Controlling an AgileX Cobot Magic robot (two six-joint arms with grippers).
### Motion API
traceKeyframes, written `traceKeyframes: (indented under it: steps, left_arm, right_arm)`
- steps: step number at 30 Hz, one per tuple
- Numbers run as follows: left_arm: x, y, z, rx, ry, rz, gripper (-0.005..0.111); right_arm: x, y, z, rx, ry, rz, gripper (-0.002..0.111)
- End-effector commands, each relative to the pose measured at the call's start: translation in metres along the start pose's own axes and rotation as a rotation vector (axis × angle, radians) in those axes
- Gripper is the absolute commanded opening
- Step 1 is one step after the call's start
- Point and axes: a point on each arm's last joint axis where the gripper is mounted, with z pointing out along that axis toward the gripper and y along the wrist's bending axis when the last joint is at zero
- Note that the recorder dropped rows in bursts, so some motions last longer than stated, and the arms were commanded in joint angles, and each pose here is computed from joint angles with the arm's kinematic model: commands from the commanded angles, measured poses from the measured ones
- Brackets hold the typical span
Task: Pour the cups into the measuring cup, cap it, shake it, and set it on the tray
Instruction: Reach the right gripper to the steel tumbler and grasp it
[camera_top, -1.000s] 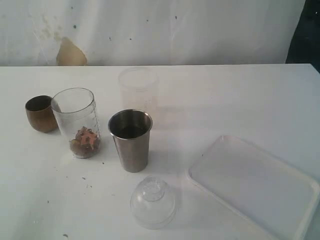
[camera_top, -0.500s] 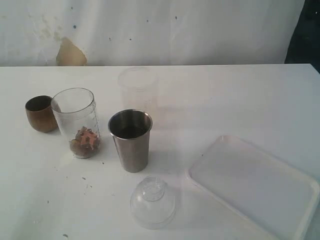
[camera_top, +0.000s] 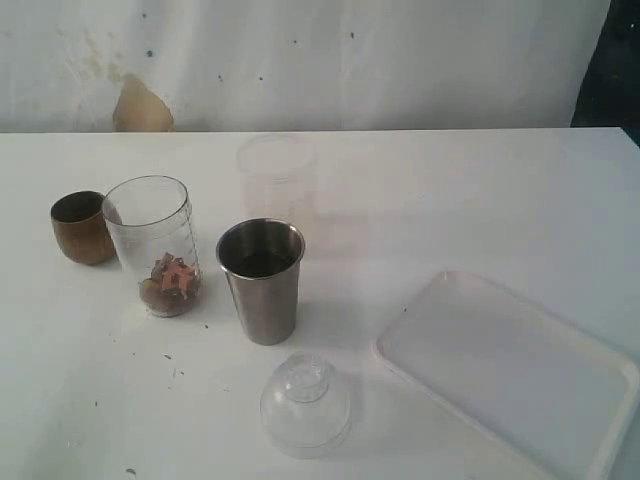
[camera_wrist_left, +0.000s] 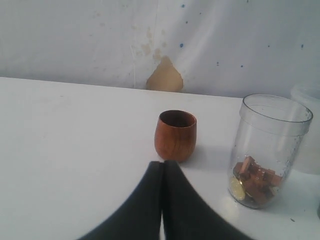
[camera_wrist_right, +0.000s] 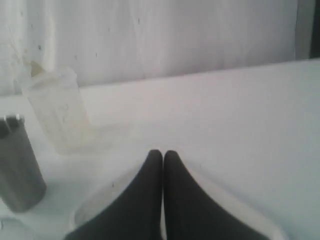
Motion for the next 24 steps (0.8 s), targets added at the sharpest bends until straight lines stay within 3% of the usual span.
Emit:
traceKeyframes:
  steps: [1, 2, 3, 5, 6, 7, 9, 12, 15, 19, 24]
  left_arm:
    - [0.001, 0.0, 0.0, 0.006, -0.005, 0.005, 0.0]
    - [0.001, 0.0, 0.0, 0.006, -0.005, 0.005, 0.0]
    - [0.001, 0.0, 0.0, 0.006, -0.005, 0.006, 0.0]
    - [0.001, 0.0, 0.0, 0.006, -0.005, 0.006, 0.0]
    - [0.001, 0.0, 0.0, 0.006, -0.005, 0.006, 0.0]
    - [0.001, 0.0, 0.0, 0.006, -0.005, 0.006, 0.0]
    - [0.001, 0.0, 0.0, 0.006, -0.005, 0.006, 0.0]
    - [0.001, 0.0, 0.0, 0.006, -0.005, 0.006, 0.0]
    - [0.001, 0.0, 0.0, 0.006, -0.005, 0.006, 0.0]
    - [0.001, 0.0, 0.0, 0.006, -0.005, 0.006, 0.0]
    - [0.001, 0.0, 0.0, 0.006, -0.005, 0.006, 0.0]
  right_arm:
    - [-0.034, 0.001, -0.007, -0.03, -0.392, 0.071, 0.0]
    - [-0.042, 0.001, -0.011, -0.054, -0.484, 0.142, 0.0]
    - [-0.058, 0.002, -0.022, -0.149, -0.69, 0.336, 0.0]
    - [-0.071, 0.007, -0.03, -0.246, -0.778, 0.412, 0.0]
    - [-0.078, 0.011, -0.033, -0.258, -0.782, 0.35, 0.0]
    - [-0.089, 0.022, -0.029, -0.251, -0.726, 0.157, 0.0]
    - [-0.107, 0.032, -0.011, -0.25, -0.649, -0.01, 0.0]
    - [-0.119, 0.04, 0.041, -0.278, -0.5, -0.074, 0.0]
    - [-0.096, 0.046, 0.096, -0.36, -0.282, -0.158, 0.0]
    - [-0.032, 0.048, 0.153, -0.528, 0.019, -0.185, 0.006]
    - [0.02, 0.049, 0.177, -0.686, 0.15, -0.219, 0.035]
